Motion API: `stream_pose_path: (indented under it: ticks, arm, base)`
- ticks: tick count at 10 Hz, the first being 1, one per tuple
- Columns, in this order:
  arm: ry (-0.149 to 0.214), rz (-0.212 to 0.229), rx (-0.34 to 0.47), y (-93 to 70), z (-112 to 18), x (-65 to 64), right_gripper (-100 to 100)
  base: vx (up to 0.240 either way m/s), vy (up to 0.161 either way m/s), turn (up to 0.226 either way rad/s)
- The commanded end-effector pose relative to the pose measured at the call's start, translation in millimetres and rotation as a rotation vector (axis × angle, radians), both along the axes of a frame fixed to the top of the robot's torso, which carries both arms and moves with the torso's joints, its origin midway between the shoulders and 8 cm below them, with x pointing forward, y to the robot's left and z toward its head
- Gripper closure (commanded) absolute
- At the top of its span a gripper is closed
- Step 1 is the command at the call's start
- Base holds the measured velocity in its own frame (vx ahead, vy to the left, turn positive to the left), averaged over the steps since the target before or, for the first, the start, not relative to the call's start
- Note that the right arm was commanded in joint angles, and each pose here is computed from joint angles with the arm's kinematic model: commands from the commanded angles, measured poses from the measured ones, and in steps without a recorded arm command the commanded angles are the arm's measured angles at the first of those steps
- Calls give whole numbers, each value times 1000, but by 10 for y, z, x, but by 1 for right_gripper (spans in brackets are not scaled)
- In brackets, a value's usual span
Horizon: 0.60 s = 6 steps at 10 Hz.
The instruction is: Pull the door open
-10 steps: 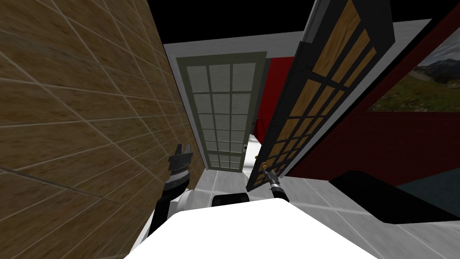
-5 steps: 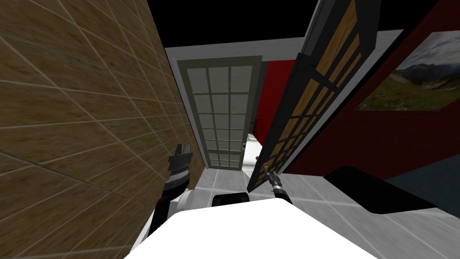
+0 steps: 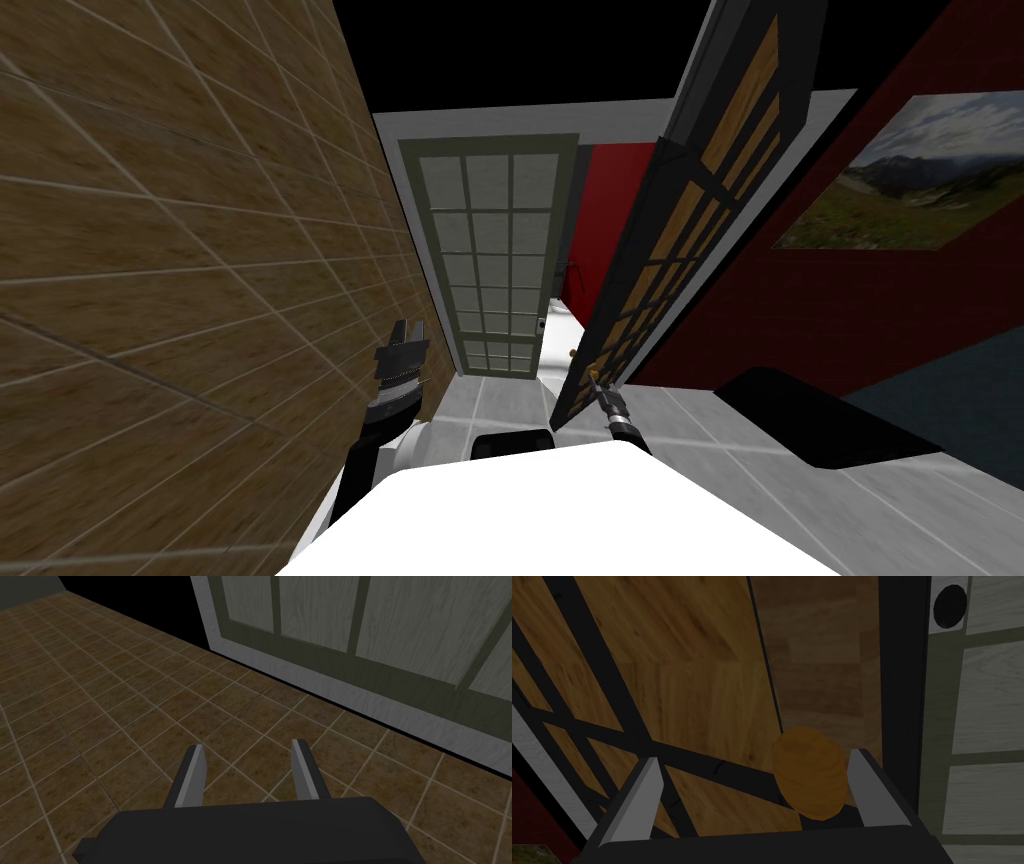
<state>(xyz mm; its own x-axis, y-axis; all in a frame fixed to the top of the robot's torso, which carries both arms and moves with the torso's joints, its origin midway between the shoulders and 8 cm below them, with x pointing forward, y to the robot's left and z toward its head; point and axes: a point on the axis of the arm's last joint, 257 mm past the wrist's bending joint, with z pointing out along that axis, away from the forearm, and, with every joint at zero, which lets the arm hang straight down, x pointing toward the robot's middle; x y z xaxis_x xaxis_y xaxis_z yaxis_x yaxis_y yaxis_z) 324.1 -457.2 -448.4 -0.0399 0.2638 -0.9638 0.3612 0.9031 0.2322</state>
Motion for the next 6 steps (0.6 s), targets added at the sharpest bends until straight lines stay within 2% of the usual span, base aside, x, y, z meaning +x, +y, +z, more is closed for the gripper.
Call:
stream_pose_path:
  ticks: [1, 4, 6]
  arm:
    - [37, -24, 4, -113, -84, -141, 100]
    - [26, -38, 50, -155, -102, -192, 100]
    - [26, -38, 50, -155, -102, -192, 100]
  base:
    - [0, 0, 0]
    - [-38, 2, -12]
    - [-28, -4, -20]
